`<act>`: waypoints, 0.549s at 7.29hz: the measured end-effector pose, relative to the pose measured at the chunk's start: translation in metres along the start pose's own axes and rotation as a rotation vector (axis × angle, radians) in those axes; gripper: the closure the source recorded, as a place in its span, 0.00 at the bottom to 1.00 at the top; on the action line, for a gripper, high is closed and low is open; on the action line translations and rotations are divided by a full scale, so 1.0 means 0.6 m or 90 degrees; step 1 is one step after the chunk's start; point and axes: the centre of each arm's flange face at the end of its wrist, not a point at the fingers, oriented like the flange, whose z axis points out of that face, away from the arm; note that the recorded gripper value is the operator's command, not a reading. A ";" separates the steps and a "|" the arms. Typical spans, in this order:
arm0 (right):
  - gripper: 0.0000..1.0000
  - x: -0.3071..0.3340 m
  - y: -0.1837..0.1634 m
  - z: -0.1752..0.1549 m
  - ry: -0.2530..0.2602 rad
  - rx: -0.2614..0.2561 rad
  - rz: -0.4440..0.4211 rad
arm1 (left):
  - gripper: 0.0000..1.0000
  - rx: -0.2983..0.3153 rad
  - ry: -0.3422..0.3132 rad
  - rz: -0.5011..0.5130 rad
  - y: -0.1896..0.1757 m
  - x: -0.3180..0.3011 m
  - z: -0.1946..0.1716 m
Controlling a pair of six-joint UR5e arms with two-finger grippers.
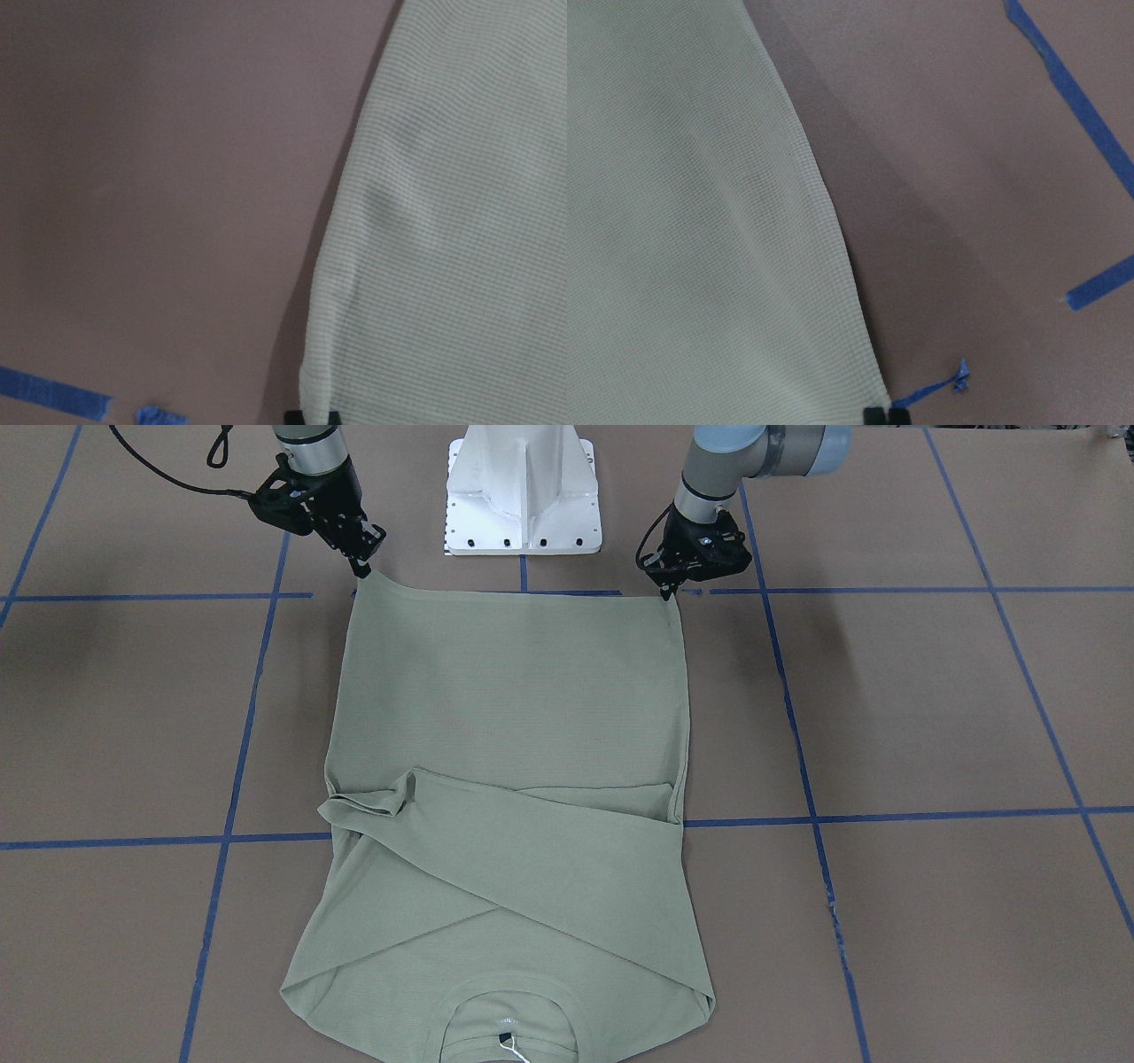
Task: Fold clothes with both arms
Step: 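Lift the hem with both grippers and fold it toward the collar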
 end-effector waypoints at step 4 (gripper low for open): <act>1.00 0.040 0.013 -0.050 0.003 -0.025 -0.015 | 1.00 -0.064 0.039 -0.055 0.110 0.012 -0.109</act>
